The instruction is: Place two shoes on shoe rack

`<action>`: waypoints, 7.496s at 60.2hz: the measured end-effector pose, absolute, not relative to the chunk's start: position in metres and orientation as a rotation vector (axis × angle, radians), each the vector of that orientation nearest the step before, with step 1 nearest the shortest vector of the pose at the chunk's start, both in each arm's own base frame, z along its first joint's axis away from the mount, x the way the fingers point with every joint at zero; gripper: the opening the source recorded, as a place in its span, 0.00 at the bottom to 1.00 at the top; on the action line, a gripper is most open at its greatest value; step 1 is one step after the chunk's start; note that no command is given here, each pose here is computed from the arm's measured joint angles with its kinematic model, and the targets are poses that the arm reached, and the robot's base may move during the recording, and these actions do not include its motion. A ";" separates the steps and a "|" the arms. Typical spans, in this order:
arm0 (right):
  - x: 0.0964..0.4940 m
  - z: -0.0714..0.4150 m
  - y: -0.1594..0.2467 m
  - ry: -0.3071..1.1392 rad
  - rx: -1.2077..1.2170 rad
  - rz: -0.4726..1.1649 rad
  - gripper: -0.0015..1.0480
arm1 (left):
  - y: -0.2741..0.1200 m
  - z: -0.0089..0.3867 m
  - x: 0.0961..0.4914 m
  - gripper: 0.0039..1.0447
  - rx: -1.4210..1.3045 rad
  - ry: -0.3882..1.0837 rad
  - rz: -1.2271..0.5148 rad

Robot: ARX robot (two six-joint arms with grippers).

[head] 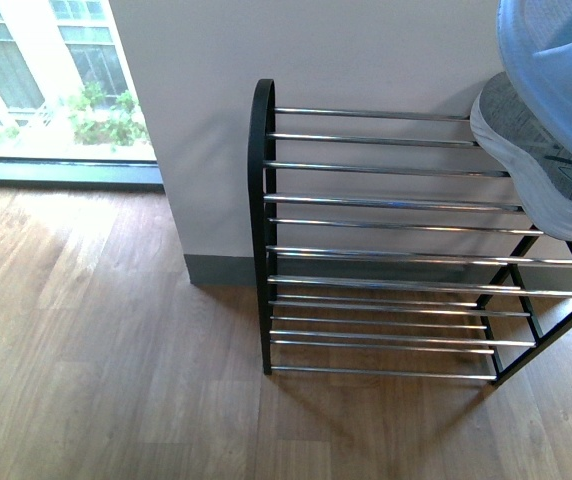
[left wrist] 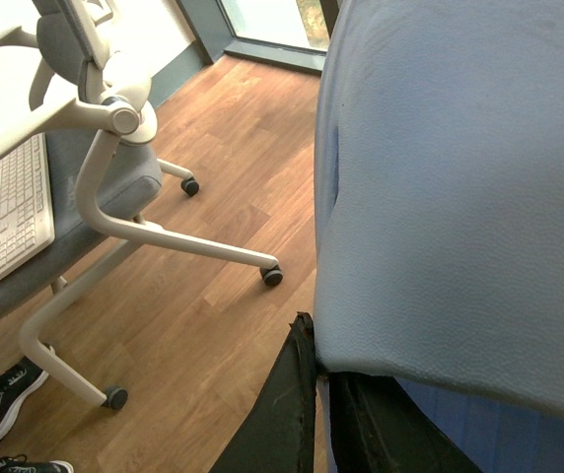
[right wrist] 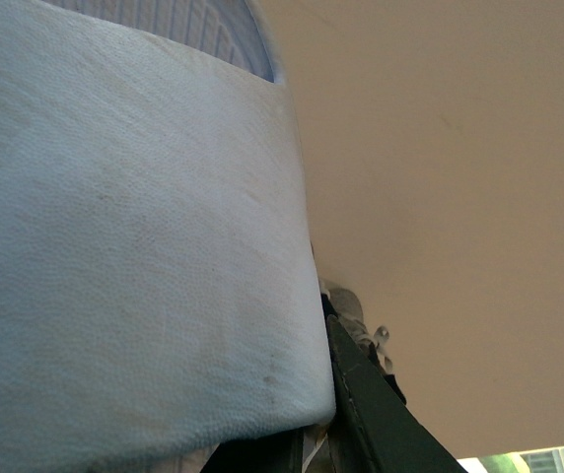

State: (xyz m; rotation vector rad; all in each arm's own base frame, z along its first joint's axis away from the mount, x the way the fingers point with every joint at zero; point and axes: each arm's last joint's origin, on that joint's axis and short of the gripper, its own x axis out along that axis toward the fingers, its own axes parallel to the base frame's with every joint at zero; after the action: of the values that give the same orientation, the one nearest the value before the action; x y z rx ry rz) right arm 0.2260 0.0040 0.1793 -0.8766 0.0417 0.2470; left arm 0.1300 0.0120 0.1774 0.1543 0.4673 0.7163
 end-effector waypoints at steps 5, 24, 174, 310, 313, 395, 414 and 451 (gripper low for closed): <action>0.226 0.180 0.004 0.041 -0.877 0.247 0.01 | 0.012 0.177 0.130 0.01 0.154 0.467 0.717; 0.275 0.199 0.054 0.092 -0.278 0.549 0.01 | 0.012 0.177 0.130 0.01 0.155 0.468 0.715; 0.439 0.096 0.046 0.658 -0.462 -0.023 0.28 | 0.012 0.177 0.130 0.01 0.155 0.468 0.716; 0.140 0.167 0.000 -0.002 -0.010 -0.002 0.01 | 0.012 0.177 0.130 0.01 0.155 0.468 0.716; 0.137 0.169 0.000 -0.006 -0.011 -0.002 0.01 | 0.012 0.177 0.130 0.01 0.155 0.468 0.716; 0.097 0.170 0.000 -0.015 -0.011 -0.003 0.01 | 0.012 0.177 0.130 0.01 0.155 0.468 0.716; 0.097 0.170 0.000 -0.016 -0.011 -0.002 0.05 | 0.012 0.177 0.130 0.01 0.155 0.468 0.716; 0.097 0.170 0.000 -0.017 -0.011 0.001 0.93 | 0.011 0.176 0.130 0.01 0.136 0.469 0.709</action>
State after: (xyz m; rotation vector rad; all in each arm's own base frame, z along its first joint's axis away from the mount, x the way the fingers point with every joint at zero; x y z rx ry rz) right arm 0.0968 -0.0001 0.1698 -0.0105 -0.0166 0.0014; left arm 0.1301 0.0115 0.1765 0.1360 0.4690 0.7094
